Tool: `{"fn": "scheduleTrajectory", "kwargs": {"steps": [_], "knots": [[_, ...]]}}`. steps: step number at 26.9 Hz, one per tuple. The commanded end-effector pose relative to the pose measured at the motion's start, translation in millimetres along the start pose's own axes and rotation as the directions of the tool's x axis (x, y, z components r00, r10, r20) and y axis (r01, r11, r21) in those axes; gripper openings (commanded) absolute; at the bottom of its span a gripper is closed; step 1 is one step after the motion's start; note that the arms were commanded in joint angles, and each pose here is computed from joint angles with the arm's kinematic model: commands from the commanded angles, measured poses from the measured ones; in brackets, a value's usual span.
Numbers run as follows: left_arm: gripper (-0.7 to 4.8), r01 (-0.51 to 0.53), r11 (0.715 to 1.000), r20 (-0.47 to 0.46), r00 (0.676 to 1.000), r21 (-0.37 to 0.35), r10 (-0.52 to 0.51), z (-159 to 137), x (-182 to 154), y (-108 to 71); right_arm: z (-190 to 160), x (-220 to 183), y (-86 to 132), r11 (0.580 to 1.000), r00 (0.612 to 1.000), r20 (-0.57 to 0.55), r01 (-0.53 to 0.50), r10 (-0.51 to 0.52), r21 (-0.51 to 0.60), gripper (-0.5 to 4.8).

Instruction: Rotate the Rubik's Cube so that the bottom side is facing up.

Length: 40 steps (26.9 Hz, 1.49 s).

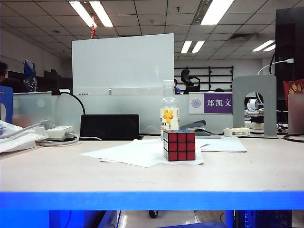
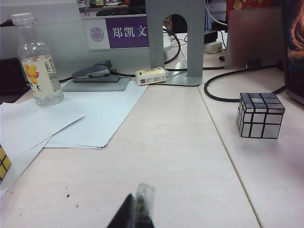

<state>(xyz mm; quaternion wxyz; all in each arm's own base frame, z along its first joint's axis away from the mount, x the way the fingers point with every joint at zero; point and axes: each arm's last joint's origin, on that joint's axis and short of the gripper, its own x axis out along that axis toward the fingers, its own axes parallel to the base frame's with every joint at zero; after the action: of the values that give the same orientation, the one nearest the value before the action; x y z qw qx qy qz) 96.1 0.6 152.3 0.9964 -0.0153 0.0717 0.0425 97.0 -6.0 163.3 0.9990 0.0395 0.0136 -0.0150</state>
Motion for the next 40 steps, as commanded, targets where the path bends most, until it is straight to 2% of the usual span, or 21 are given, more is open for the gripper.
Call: {"fn": "scheduleTrajectory", "kwargs": {"steps": [1, 10, 12, 14, 16, 17, 19, 20, 22, 23, 25, 29, 33, 35, 38, 40], "knots": [[-0.04, 0.002, 1.000, 0.012, 1.000, 0.002, -0.002, 0, 0, -0.1, 1, 0, 0, 1.000, 1.000, 0.016, 0.001, -0.001, -0.004, -0.07], [-0.04, 0.003, 1.000, 0.011, 1.000, -0.003, -0.003, 0, 0, -0.2, 1, 0, 0, 1.000, 1.000, 0.016, 0.002, -0.001, -0.004, -0.07], [-0.04, 0.007, 0.999, 0.012, 1.000, -0.049, -0.007, 0, 0, -0.3, 1, 0, 0, 1.000, 1.000, 0.018, 0.000, 0.000, -0.003, -0.07], [-0.04, 0.030, 0.990, 0.013, 0.999, -0.138, -0.029, 1, 0, -0.9, 4, 0, 0, 1.000, 0.999, 0.046, -0.006, 0.005, 0.021, -0.07], [-0.03, 0.122, 0.977, 0.022, 0.992, -0.176, -0.120, 2, 0, -3.6, 11, -1, 1, 0.990, 0.993, 0.115, -0.041, 0.026, 0.133, -0.08], [-0.03, 0.215, 0.961, 0.037, 0.977, -0.175, -0.212, 3, -1, -6.3, 16, -2, 3, 0.978, 0.984, 0.167, -0.099, 0.068, 0.184, -0.08], [-0.03, 0.320, 0.932, 0.058, 0.947, -0.168, -0.315, 6, -2, -9.4, 25, -4, 5, 0.949, 0.973, 0.200, -0.169, 0.117, 0.268, -0.08], [-0.03, 0.338, 0.925, 0.060, 0.941, -0.172, -0.333, 6, -2, -9.9, 27, -5, 6, 0.942, 0.972, 0.194, -0.186, 0.134, 0.281, -0.08], [0.19, 0.395, 0.900, 0.059, 0.919, -0.187, -0.391, 6, -2, -11.6, 32, -8, 10, 0.916, 0.961, 0.132, -0.273, 0.244, 0.293, -0.08], [0.96, 0.427, 0.881, 0.057, 0.904, -0.202, -0.424, 6, -3, -12.6, 33, -10, 13, 0.892, 0.941, 0.064, -0.335, 0.332, 0.305, -0.08], [1.54, 0.458, 0.858, 0.045, 0.886, -0.232, -0.461, 6, -3, -13.7, 38, -15, 16, 0.861, 0.908, -0.039, -0.380, 0.416, 0.338, -0.08], [1.54, 0.496, 0.823, 0.003, 0.857, -0.279, -0.515, 4, -1, -18.0, 53, -21, 18, 0.852, 0.890, -0.070, -0.406, 0.451, 0.330, 0.05], [1.57, 0.567, 0.772, -0.047, 0.797, -0.287, -0.603, 7, 1, -31.2, 72, -23, 22, 0.830, 0.848, -0.102, -0.473, 0.520, 0.295, 0.15], [1.65, 0.583, 0.766, -0.071, 0.782, -0.272, -0.620, 12, 3, -39.9, 79, -22, 23, 0.819, 0.821, -0.151, -0.495, 0.550, 0.291, 0.19], [1.86, 0.621, 0.757, -0.086, 0.759, -0.203, -0.645, 28, 9, -61.8, 86, -17, 25, 0.781, 0.771, -0.194, -0.532, 0.607, 0.326, 0.24], [1.87, 0.632, 0.760, -0.120, 0.752, -0.151, -0.648, 40, 17, -78.3, 89, -13, 26, 0.769, 0.751, -0.208, -0.551, 0.626, 0.325, 0.24]]}}
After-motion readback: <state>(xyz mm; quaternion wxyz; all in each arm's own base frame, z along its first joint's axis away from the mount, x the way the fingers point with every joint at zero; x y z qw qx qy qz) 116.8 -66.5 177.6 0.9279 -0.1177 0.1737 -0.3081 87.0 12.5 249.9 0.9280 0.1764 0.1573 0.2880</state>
